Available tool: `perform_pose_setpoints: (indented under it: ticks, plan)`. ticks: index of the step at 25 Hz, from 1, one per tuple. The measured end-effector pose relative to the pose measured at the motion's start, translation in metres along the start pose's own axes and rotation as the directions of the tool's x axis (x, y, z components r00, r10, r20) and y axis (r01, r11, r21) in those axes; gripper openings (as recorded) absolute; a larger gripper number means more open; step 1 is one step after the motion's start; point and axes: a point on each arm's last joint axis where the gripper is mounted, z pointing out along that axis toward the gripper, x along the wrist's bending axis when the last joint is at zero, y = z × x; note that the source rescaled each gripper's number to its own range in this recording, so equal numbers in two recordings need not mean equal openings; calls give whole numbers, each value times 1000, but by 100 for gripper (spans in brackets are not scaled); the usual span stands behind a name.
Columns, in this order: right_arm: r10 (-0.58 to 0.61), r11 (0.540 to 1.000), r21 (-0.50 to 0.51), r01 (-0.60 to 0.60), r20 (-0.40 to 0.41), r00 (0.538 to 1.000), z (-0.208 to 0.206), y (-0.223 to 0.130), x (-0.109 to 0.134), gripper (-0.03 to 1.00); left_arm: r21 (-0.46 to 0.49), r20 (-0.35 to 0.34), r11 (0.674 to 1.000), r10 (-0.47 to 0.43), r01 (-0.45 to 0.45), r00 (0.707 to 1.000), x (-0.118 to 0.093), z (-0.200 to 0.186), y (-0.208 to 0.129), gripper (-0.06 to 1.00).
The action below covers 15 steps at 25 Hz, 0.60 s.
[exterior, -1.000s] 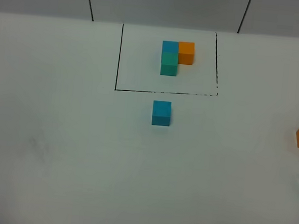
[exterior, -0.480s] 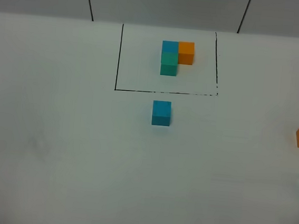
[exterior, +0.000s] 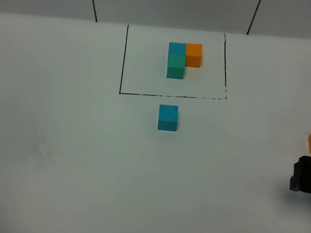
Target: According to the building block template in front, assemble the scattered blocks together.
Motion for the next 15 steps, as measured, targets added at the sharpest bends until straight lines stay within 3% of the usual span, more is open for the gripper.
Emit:
perform_pose_setpoints:
  ticks: [7, 15]
  plan:
    - [51, 997, 58, -55, 74, 996, 36, 12, -25, 81, 0, 0, 1000, 0, 0, 1000, 0, 0, 0, 49]
    - [-143, 987, 90, 132, 129, 981, 40, 13, -33, 81, 0, 0, 1000, 0, 0, 1000, 0, 0, 0, 49]
